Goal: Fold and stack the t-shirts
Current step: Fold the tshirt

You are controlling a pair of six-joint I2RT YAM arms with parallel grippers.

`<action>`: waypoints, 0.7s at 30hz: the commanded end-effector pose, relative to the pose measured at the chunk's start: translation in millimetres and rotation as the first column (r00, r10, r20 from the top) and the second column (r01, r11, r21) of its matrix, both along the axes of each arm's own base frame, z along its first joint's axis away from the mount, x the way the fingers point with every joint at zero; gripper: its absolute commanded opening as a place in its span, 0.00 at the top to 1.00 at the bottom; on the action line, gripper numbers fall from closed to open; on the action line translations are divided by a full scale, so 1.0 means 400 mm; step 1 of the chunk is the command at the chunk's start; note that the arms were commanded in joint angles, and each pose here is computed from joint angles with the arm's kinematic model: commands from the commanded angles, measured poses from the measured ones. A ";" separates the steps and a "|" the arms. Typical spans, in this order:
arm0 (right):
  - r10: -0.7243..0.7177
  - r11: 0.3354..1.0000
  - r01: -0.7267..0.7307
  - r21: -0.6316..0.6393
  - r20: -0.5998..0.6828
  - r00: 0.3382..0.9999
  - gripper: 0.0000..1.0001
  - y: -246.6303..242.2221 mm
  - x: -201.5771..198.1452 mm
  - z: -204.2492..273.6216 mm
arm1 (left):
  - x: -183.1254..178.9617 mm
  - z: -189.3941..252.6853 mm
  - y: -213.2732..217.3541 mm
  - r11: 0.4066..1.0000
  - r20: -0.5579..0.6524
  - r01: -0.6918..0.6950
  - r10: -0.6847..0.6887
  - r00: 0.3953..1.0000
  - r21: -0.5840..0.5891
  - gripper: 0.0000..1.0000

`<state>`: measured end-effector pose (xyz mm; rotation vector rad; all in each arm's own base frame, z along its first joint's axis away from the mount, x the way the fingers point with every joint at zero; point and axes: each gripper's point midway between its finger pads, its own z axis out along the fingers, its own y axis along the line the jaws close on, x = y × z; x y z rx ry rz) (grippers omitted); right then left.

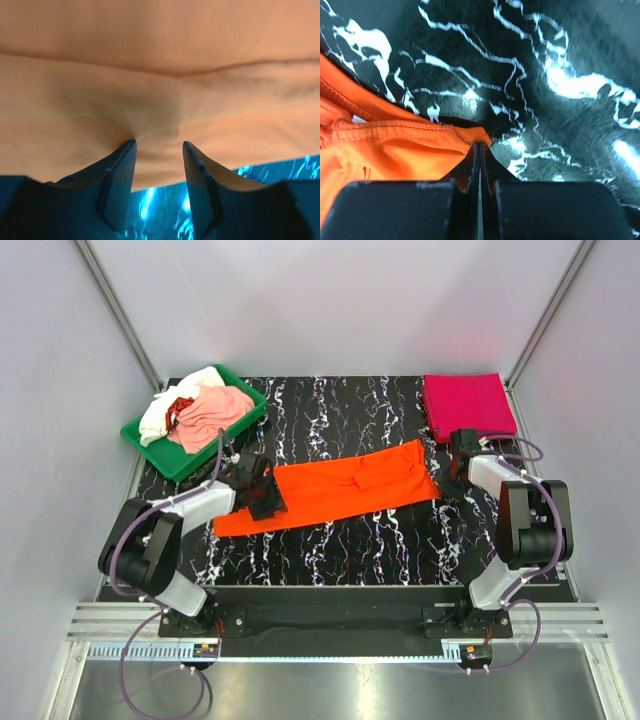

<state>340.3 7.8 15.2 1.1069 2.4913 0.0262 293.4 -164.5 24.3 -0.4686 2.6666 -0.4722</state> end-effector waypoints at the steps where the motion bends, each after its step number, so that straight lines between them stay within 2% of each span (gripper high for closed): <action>1: 0.011 0.992 -0.012 -0.123 -0.004 1.000 1.00 -0.058 0.022 -0.003 | -0.039 0.021 0.018 0.997 -0.004 -0.077 0.077 0.997 0.002 0.51; 5: 0.079 0.990 -0.074 -0.123 0.036 0.996 0.98 -0.049 0.083 0.028 | -0.014 0.140 -0.017 0.994 0.094 -0.054 0.064 0.993 -0.099 0.47; 7: 0.141 0.985 -0.134 -0.110 0.061 0.988 0.91 -0.034 0.132 0.051 | -0.002 0.192 -0.037 0.992 0.145 0.005 0.014 0.989 -0.129 0.47; 8: 0.154 0.985 -0.150 -0.086 0.039 0.987 0.84 -0.023 0.127 0.052 | 0.012 0.251 -0.060 0.985 0.205 0.080 -0.047 0.978 -0.154 0.47; 10: 0.156 0.986 -0.151 -0.067 0.066 0.986 0.76 -0.013 0.149 0.095 | 0.025 0.303 -0.079 0.974 0.259 0.154 -0.108 0.960 -0.165 0.42; 11: 0.161 0.986 -0.158 -0.048 0.057 0.985 0.73 -0.005 0.137 0.113 | 0.028 0.349 -0.099 0.956 0.293 0.236 -0.179 0.939 -0.173 0.43; 12: 0.153 0.988 -0.151 -0.036 0.071 0.986 0.71 0.000 0.143 0.138 | 0.029 0.366 -0.101 0.950 0.300 0.260 -0.202 0.932 -0.171 0.42; 17: 0.140 0.979 -0.161 0.124 0.158 0.977 0.69 0.084 0.120 0.220 | 0.023 0.430 -0.108 0.907 0.361 0.394 -0.321 0.876 -0.151 0.40; 21: 0.086 0.963 -0.131 0.236 0.190 0.978 0.69 0.163 0.128 0.213 | 0.033 0.432 -0.076 0.913 0.377 0.397 -0.336 0.863 -0.093 0.40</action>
